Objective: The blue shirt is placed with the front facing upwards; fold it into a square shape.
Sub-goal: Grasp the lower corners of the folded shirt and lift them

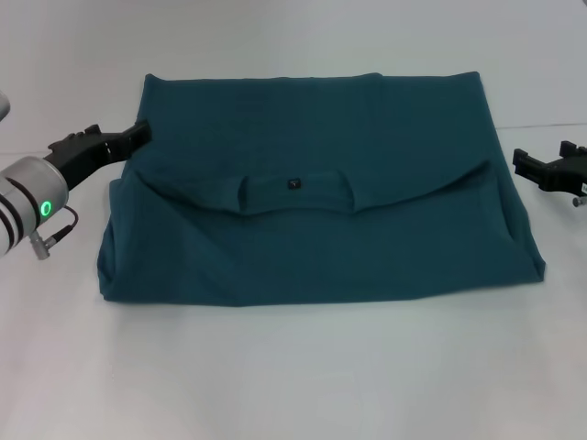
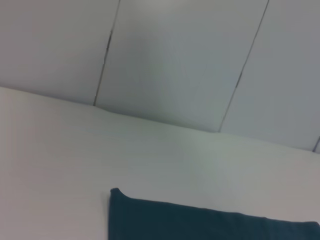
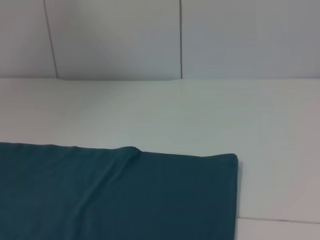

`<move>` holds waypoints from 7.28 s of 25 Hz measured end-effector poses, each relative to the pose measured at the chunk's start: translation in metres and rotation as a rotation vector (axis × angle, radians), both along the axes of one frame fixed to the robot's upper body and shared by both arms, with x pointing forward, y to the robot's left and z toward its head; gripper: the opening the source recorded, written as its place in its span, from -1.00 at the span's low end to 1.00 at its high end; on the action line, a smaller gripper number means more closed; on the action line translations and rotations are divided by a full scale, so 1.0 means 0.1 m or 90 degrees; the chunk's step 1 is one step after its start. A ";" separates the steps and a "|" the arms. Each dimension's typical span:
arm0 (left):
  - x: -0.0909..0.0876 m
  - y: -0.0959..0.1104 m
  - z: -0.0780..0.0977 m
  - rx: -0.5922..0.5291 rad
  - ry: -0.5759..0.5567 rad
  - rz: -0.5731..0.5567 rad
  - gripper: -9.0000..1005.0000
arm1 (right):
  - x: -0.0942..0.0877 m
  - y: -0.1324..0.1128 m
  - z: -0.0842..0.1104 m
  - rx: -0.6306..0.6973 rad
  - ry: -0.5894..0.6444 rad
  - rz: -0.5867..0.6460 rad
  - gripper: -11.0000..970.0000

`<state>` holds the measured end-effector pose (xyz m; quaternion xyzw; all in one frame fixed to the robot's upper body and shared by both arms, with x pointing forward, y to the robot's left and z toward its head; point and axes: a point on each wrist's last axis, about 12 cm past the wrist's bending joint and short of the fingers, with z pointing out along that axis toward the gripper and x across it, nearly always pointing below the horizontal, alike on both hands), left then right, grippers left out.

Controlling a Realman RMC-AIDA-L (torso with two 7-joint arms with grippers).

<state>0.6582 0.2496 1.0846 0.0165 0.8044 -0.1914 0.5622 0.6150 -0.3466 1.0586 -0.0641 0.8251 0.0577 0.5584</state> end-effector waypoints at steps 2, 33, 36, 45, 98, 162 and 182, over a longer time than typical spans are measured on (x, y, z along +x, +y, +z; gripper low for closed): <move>0.01 0.01 0.02 -0.004 0.012 -0.015 0.62 | -0.03 -0.02 0.00 0.001 -0.004 0.004 0.55; -0.65 0.62 0.36 -0.045 0.191 -0.279 0.65 | -0.52 -0.32 0.80 0.119 0.322 0.113 0.95; -0.61 0.59 0.36 -0.034 0.227 -0.281 0.65 | -0.45 -0.32 0.83 0.097 0.375 0.090 0.95; -0.49 0.52 0.39 -0.015 0.281 -0.254 0.65 | -0.26 -0.16 0.73 0.066 0.430 0.100 0.95; -0.45 0.52 0.29 -0.020 0.280 -0.214 0.65 | -0.17 -0.02 0.43 0.080 0.449 0.102 -0.79; -0.45 0.31 0.04 0.225 0.353 -0.278 0.08 | -0.16 -0.01 0.44 0.057 0.447 0.115 -0.91; -0.54 0.31 0.01 0.220 0.336 -0.319 -0.91 | -0.28 -0.07 0.40 0.038 0.432 0.137 -0.91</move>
